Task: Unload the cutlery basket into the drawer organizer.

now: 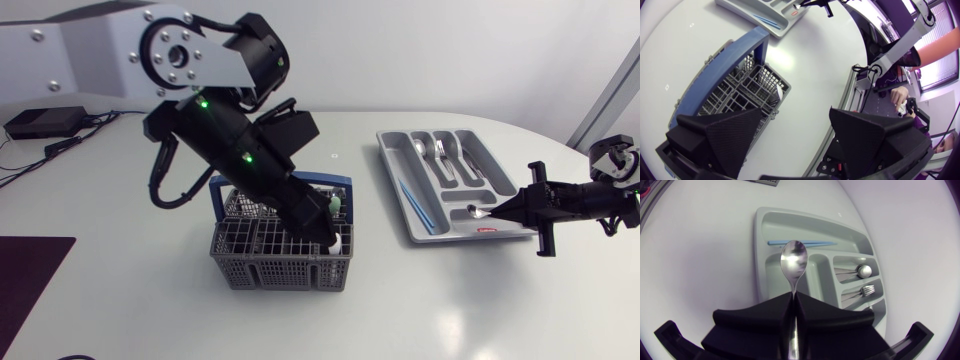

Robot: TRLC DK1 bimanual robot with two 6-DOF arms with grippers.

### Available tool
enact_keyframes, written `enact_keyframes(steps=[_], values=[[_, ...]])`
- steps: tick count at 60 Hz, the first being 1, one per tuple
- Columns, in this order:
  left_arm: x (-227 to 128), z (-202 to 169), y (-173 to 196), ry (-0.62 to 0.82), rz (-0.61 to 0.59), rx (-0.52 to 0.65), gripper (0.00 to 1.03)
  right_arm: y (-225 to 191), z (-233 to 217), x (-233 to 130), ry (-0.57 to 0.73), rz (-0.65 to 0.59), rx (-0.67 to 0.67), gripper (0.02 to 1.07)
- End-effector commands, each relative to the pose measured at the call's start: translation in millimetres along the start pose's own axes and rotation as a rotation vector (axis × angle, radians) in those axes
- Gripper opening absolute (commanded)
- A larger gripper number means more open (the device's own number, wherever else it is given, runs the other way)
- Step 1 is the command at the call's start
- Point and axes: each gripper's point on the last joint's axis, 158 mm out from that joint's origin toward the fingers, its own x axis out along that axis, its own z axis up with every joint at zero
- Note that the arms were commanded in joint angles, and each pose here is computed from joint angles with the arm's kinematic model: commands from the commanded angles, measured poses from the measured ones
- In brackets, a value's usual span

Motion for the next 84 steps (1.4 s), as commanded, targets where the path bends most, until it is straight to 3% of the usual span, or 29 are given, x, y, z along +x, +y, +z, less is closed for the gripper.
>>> enact_keyframes(steps=[1, 29, 53, 56, 60, 84], values=[[21.6, -14.3, 3.3, 0.060, -0.029, -0.041, 0.94, -0.6, -5.4, 7.5, 0.001, 0.027, -0.035, 0.08], [41.4, -18.3, 5.2, 0.086, -0.037, -0.066, 0.94, -0.8, -17.3, 26.1, 0.061, 0.055, -0.081, 0.12], [14.7, -17.7, 1.6, 0.004, 0.040, -0.017, 0.94, -7.2, -2.3, 10.0, 0.079, -0.038, -0.050, 0.54], [14.2, -19.8, 1.7, -0.003, 0.059, -0.005, 0.94, -6.8, 3.4, 3.2, 0.081, -0.052, -0.049, 0.70], [13.6, -20.7, 2.0, -0.009, 0.072, 0.005, 0.94, -4.0, 13.6, -4.1, 0.078, -0.067, -0.049, 1.05], [36.0, -17.9, 5.3, -0.040, 0.117, 0.036, 0.91, 21.9, 74.0, -20.9, 0.009, -0.116, -0.036, 1.03]])
